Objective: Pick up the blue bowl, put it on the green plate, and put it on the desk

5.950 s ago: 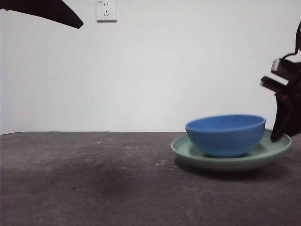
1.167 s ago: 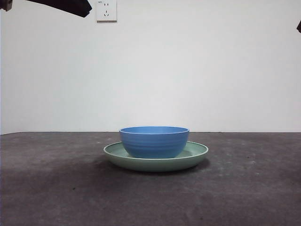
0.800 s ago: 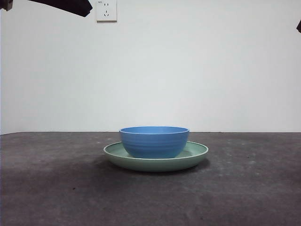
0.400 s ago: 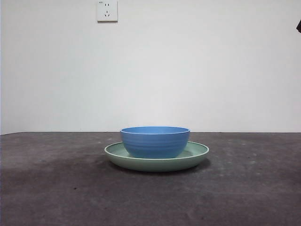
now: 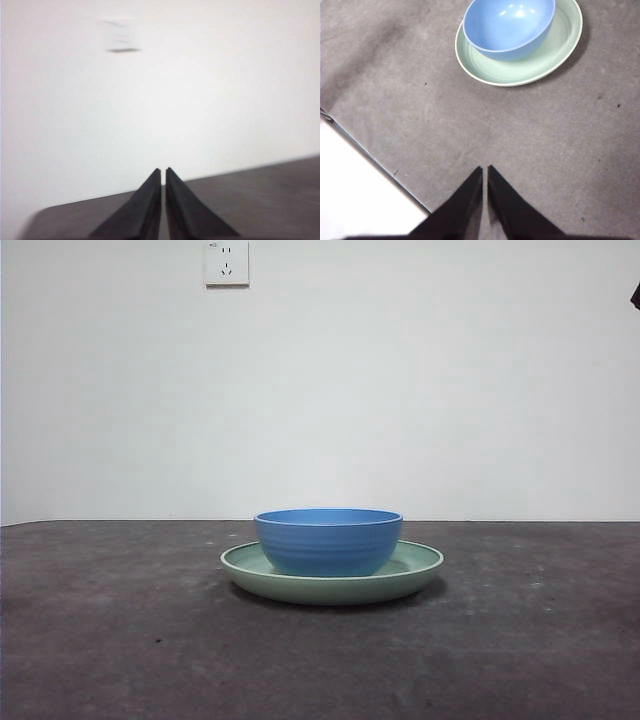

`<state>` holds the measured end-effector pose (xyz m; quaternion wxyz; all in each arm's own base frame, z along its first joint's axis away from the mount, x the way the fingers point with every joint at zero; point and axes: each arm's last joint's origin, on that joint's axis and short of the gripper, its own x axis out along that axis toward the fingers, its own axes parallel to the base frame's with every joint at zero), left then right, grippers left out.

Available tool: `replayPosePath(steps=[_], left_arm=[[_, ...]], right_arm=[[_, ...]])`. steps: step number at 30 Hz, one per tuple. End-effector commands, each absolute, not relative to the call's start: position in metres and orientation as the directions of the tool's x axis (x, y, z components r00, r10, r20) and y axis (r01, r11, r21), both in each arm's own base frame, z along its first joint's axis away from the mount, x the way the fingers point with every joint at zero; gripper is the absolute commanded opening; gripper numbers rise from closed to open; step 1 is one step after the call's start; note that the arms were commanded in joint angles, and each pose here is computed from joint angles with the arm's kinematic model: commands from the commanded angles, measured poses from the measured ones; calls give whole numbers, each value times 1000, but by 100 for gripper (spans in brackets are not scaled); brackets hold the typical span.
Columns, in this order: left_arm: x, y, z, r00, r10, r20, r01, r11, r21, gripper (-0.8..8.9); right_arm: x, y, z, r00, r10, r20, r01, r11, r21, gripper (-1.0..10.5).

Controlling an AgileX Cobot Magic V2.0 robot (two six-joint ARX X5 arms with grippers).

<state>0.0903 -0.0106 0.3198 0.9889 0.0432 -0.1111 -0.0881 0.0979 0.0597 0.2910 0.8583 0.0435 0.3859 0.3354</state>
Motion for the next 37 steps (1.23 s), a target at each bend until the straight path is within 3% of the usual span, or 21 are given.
replayPosePath(steps=[1,9,17,31,37], left_arm=[[89,-5,295,977,-97,188,77,991,112,15],[91,1,224,995,-39,95,30,995,98,15],[97,1,180,999,-39,11,38,996,85,15],[96,1,149,983,-40,-180,49,998,46,15],[96,1,149,984,-40,-176,49,998,46,15]], right_arm=[[99,61,292,477,616,-627,-553,765,330,11],[99,61,292,477,615,-627,-553,765,330,11],[99,61,292,477,616,-627,-553,765,330,11],[99,61,292,477,616,-627,-553,765,330,11],[99,61,292,477,616,-627,-553,765,330,11]])
